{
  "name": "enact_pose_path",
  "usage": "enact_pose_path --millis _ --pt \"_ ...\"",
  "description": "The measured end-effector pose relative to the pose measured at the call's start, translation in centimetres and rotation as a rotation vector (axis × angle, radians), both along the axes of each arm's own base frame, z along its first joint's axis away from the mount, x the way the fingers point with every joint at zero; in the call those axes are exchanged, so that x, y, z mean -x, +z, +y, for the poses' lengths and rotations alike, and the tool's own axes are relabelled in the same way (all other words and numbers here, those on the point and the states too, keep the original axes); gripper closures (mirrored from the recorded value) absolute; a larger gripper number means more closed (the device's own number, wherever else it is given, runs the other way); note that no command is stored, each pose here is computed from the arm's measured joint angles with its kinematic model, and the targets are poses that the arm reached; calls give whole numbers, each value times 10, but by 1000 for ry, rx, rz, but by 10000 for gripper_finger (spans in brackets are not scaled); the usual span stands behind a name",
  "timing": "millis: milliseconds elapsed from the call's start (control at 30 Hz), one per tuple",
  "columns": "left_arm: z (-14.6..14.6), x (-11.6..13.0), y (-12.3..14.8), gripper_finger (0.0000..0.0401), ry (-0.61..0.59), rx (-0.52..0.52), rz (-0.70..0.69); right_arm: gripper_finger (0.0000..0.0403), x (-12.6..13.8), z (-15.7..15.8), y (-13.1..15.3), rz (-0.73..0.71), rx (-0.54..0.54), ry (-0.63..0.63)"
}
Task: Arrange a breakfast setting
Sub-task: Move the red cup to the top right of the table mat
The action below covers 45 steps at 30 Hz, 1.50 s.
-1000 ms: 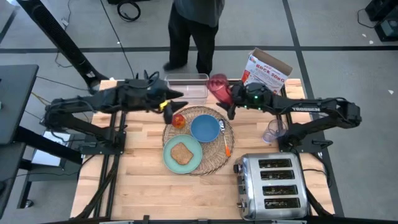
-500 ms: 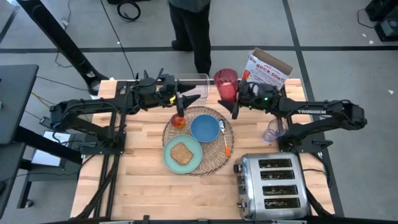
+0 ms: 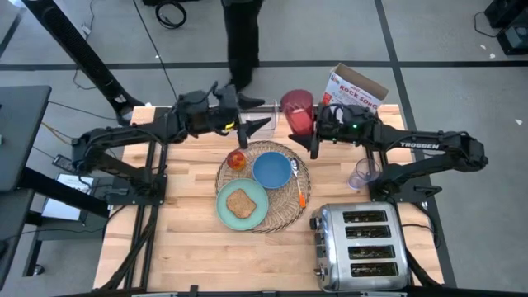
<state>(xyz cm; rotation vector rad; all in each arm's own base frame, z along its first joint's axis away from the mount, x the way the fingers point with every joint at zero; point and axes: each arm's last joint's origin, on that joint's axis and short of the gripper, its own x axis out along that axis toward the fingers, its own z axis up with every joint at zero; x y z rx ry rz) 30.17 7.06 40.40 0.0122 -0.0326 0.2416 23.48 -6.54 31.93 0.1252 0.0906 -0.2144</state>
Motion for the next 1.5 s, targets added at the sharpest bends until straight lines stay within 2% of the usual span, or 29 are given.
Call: enact_pose_path --millis 133,267,367,533,733,933,1033,1167,1233,1300,1400,1500 --pt "-4 -4 18 122 -19 -75 154 83 -3 1 10 34 37 22" --pt "-9 -9 30 132 -38 -129 143 83 -4 3 15 24 130 8" --pt "-11 -17 27 141 -47 -164 162 83 -7 2 11 55 181 16" --pt "-12 -26 19 159 -33 -212 204 83 -19 -2 -2 83 100 61" --pt "-8 -25 15 199 -16 -222 248 83 -30 -3 -13 107 13 97" --pt "-7 -26 11 230 -12 -219 284 83 -33 -4 -14 78 -7 100" --pt "-7 -21 17 233 34 -220 287 83 -30 -6 -11 58 -27 56" --pt "-12 4 48 230 104 -228 236 83 -21 -8 5 -24 0 40" --pt "-10 17 55 226 118 -182 216 83 -17 -11 10 -43 7 20" --pt "-2 23 48 224 104 -95 225 83 -15 -15 12 -56 17 -14" --pt "10 16 18 224 68 12 270 84 -14 -21 5 -56 51 -74" --pt "13 11 -10 224 61 66 288 84 -17 -29 -21 -16 61 -149"
